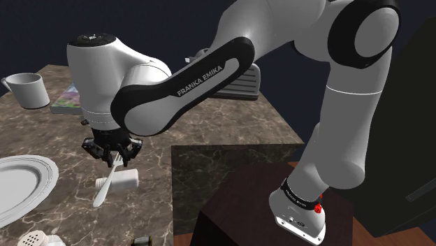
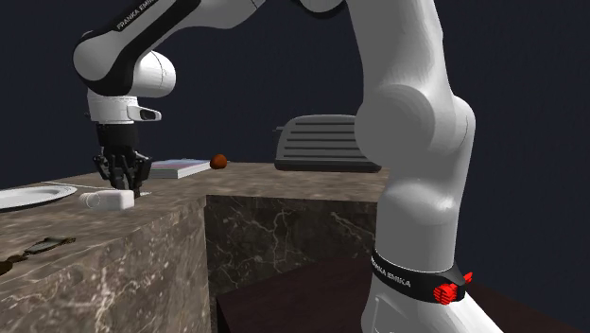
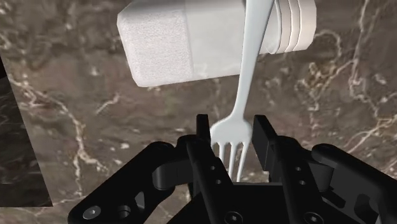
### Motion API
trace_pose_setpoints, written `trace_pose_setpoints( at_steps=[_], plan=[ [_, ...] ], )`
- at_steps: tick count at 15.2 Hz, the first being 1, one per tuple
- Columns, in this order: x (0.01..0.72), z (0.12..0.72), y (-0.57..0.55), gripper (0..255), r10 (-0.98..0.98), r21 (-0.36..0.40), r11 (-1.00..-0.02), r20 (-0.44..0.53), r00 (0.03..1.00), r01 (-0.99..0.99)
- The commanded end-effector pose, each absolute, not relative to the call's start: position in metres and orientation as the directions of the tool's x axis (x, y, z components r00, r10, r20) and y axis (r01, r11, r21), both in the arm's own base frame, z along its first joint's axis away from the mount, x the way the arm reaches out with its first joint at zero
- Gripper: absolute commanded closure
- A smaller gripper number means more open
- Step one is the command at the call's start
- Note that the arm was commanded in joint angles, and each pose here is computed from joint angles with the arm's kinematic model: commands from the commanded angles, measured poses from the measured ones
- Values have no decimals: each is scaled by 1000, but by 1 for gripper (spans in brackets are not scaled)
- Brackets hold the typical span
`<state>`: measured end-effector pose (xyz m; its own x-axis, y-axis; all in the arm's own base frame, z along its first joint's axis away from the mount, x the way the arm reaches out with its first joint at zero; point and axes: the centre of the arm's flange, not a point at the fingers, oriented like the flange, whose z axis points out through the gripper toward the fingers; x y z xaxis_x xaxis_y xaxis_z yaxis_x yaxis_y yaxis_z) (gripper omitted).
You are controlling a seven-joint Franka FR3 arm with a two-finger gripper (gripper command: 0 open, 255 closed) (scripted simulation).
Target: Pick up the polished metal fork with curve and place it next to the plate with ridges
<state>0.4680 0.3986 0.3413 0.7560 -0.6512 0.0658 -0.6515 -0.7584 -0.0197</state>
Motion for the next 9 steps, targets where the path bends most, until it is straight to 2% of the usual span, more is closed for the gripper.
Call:
trace_pose_setpoints(
  at_steps=[1,6,9],
  plan=[
    [468,341,399,0,-651,-19,-758,65,756,-651],
    [468,341,399,0,-651,-19,-758,65,756,-651],
    [465,380,400,0,-651,-19,-758,65,756,-651]
  ],
)
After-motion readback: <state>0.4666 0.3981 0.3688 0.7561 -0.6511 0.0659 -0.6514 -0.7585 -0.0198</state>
